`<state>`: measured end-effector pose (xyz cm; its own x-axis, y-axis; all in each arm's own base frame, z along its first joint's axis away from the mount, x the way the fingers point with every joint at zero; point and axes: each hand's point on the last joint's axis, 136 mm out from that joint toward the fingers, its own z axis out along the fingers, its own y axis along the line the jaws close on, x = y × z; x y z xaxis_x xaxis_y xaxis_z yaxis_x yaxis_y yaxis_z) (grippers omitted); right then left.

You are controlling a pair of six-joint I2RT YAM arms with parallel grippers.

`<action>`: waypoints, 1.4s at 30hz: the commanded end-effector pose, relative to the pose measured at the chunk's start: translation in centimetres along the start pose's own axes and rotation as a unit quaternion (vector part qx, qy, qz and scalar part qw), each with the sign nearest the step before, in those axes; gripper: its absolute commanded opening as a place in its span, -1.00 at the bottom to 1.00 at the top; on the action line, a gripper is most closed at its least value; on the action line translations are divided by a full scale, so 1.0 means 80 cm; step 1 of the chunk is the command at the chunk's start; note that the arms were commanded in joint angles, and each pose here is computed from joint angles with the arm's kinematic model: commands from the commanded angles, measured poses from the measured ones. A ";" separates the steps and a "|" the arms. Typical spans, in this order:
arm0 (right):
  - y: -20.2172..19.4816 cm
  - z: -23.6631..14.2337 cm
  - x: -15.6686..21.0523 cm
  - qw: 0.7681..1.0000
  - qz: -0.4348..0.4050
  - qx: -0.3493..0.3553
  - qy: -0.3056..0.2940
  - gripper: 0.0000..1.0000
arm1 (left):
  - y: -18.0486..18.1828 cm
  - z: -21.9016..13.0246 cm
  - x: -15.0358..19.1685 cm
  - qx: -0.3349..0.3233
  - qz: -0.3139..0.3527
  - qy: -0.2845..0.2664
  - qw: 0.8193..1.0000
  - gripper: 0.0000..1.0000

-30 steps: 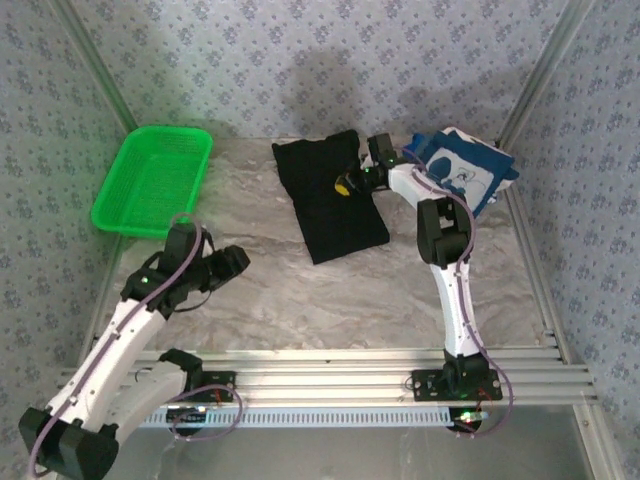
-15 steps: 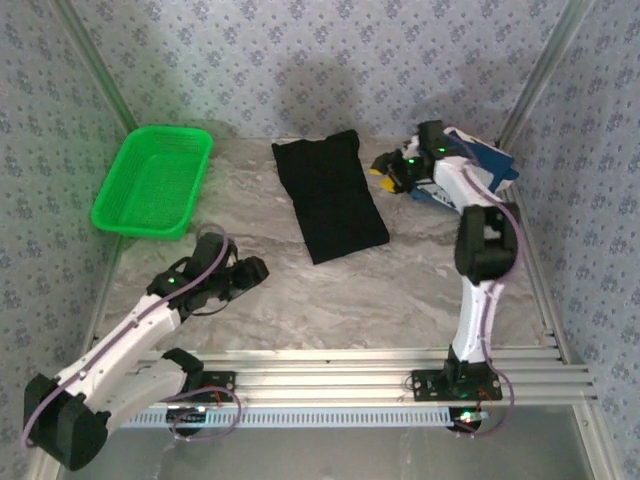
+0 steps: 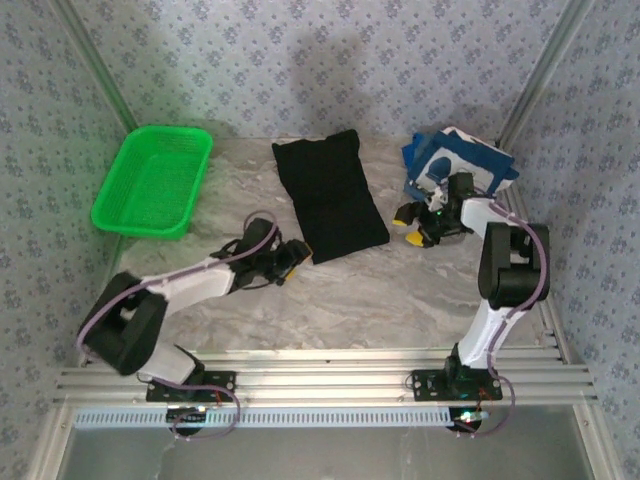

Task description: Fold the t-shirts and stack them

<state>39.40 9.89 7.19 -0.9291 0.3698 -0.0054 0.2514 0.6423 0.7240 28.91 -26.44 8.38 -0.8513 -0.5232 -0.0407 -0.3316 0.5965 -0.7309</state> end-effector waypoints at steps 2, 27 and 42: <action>0.023 0.018 -0.016 0.998 -0.044 -0.034 0.010 0.36 | -0.041 0.029 -0.016 0.053 -0.027 -0.008 0.998 0.26; 0.011 0.087 0.019 0.995 -0.014 -0.001 0.096 -0.61 | -0.003 0.109 -0.027 -0.040 -0.043 -0.005 0.998 -0.86; -0.008 0.028 0.204 0.988 0.087 0.063 0.110 -1.00 | 0.060 -0.020 0.047 -0.155 0.037 0.002 0.987 -1.00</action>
<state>27.42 16.96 5.46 -0.9380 0.2694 0.2182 0.3444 0.6518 0.6757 26.27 -27.28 6.70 -0.8743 -0.4826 -0.0525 -0.3608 0.7183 -0.5949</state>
